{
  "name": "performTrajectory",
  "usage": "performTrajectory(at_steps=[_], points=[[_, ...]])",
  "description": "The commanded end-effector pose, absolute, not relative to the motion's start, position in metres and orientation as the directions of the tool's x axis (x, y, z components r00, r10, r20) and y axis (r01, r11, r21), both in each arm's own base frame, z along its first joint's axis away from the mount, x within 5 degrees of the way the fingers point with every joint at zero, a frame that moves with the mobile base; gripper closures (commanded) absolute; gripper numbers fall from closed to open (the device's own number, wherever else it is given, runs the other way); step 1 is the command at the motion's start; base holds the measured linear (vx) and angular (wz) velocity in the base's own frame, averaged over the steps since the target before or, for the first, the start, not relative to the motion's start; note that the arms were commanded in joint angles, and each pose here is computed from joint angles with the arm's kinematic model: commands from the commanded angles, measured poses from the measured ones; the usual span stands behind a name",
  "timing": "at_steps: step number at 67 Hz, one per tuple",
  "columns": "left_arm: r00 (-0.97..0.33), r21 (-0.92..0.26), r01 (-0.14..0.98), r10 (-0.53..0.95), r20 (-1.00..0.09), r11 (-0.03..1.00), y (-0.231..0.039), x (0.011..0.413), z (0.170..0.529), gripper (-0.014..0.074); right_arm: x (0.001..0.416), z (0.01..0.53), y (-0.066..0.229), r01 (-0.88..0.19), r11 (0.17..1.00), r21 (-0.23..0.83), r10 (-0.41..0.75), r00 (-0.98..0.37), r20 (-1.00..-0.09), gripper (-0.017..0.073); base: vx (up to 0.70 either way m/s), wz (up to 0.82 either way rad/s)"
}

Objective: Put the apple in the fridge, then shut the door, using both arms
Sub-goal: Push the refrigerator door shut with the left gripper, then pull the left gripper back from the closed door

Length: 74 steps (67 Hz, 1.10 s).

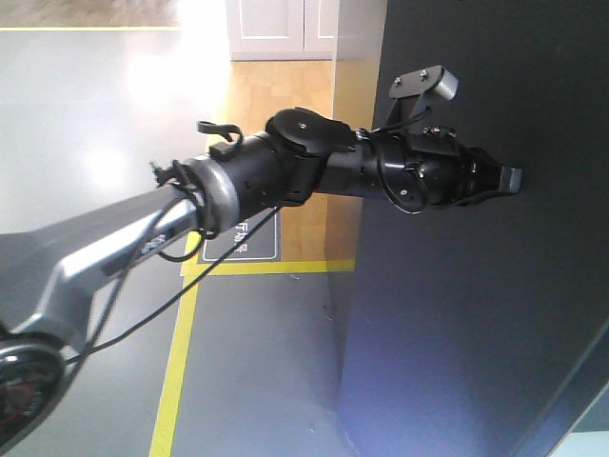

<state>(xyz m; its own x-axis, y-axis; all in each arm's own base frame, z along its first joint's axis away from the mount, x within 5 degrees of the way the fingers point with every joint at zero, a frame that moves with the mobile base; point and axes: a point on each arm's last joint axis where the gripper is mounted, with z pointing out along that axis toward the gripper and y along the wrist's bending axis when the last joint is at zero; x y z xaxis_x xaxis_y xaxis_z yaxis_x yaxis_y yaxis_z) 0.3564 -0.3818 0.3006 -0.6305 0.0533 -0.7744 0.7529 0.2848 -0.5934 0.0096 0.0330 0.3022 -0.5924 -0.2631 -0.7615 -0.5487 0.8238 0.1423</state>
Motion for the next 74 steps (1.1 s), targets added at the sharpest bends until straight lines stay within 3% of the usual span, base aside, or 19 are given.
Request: performTrajectory(at_steps=[1,23,40,53,74], points=[[-0.582,-0.573,0.786,-0.032,-0.812,0.234,-0.377,0.348,0.348,0.0600,0.013,0.312,0.035,-0.553,0.821,0.144,-0.231,-0.551,-0.802,0.0019,0.00,0.00],[-0.445,-0.383,0.867,0.153,-0.882,0.319,-0.355,0.328,0.378,0.0600,0.013,0.312,0.035,-0.553,0.821,0.144,-0.231,-0.551,-0.802,0.0019,0.00,0.00],[-0.356,-0.146,0.852,0.353,-0.865,0.503,-0.331,0.301,0.401,0.0600,0.013,0.312,0.035,-0.553,0.821,0.144,-0.231,-0.551,-0.802,0.0019,0.00,0.00],[-0.289,-0.018,0.821,0.388,-0.875,0.571,-0.312,0.265,0.402,0.0600,0.013,0.312,0.035,-0.553,0.821,0.144,-0.231,-0.551,-0.802,0.0019,0.00,0.00],[-0.272,-0.009,0.771,0.316,-0.909,0.637,-0.239,0.207,0.389,0.0600,0.013,0.313,0.035,-0.552,0.821,0.143,-0.227,-0.546,-0.806,0.0019,0.00,0.00]])
